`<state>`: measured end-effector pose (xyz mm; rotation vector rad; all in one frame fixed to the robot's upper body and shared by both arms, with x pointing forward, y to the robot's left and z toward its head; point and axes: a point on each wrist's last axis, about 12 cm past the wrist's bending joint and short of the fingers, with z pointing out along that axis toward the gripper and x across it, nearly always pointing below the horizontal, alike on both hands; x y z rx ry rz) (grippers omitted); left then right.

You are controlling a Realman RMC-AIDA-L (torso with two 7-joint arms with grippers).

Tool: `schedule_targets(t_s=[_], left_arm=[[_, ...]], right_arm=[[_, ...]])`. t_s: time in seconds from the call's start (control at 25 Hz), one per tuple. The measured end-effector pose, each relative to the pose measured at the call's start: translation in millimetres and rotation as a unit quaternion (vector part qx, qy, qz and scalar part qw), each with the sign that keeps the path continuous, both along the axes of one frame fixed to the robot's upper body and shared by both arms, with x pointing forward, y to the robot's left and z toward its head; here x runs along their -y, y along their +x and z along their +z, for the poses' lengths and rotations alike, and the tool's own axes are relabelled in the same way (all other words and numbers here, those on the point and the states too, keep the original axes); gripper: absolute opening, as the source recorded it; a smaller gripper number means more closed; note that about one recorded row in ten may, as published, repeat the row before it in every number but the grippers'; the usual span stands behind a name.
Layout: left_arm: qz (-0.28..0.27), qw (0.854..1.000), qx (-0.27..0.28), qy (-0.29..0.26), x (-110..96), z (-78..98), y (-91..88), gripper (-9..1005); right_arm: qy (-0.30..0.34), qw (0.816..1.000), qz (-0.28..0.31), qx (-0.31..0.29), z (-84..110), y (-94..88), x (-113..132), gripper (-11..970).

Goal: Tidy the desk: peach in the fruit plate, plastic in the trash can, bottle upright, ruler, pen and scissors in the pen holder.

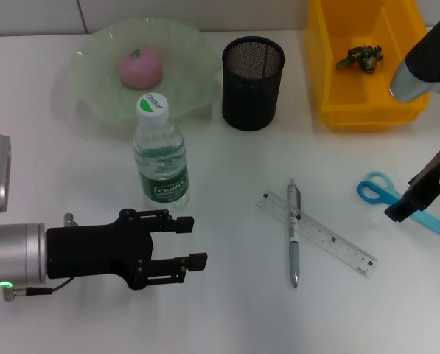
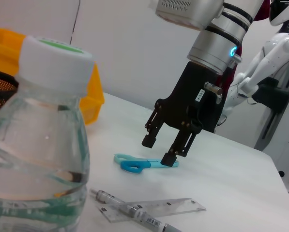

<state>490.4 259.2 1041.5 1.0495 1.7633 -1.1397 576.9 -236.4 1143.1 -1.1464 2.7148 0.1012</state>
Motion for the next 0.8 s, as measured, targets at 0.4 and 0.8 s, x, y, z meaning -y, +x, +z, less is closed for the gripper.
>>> schedule_targets(t_s=[0.4, 0.8], left_arm=[[0.002, 1.0, 0.0, 0.001, 1, -0.4, 0.8, 664], [0.006, 1.0, -0.004, 0.003, 1, 1.1, 4.2, 665]], right_arm=[[-0.002, 1.0, 0.008, 0.002, -7.8, 2.1, 2, 647], [-0.003, 1.0, 0.011, 0.003, -12.7, 3.1, 3, 469]])
